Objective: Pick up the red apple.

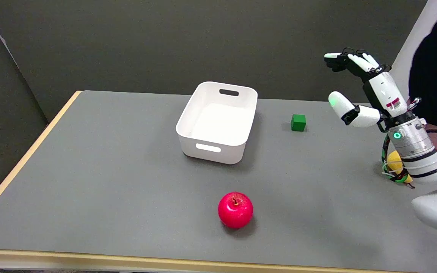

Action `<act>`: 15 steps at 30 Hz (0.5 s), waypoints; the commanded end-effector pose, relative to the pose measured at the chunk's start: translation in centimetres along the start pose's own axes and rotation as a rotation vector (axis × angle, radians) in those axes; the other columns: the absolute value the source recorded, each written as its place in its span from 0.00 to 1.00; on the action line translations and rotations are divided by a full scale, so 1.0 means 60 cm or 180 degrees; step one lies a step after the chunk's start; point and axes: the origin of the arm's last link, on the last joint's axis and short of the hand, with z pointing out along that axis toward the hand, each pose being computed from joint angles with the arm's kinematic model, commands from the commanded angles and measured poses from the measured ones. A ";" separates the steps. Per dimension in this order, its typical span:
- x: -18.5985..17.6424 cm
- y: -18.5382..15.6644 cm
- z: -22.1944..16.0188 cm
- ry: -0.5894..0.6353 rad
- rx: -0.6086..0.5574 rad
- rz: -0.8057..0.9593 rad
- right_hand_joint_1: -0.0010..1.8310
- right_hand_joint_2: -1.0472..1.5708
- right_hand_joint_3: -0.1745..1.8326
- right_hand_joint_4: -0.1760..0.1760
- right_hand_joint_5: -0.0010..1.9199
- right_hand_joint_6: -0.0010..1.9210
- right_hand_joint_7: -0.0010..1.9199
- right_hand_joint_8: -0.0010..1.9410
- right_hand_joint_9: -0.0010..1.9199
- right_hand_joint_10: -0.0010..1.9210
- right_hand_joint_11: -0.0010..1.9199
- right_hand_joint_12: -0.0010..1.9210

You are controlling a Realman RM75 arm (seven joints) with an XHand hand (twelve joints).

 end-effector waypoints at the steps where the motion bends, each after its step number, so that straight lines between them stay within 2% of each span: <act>1: 0.021 -0.002 -0.014 -0.0338 0.0145 -0.0037 0.17 0.66 0.51 0.77 0.17 0.31 0.26 0.27 0.23 0.52 0.09 0.68; 9: 0.019 -0.032 -0.034 -0.0774 0.0379 -0.0163 0.18 0.66 0.51 0.78 0.17 0.32 0.26 0.27 0.23 0.52 0.10 0.68; 15: 0.003 -0.068 -0.074 -0.0837 0.0512 0.0473 0.24 0.65 0.54 0.80 0.17 0.34 0.26 0.29 0.24 0.52 0.10 0.70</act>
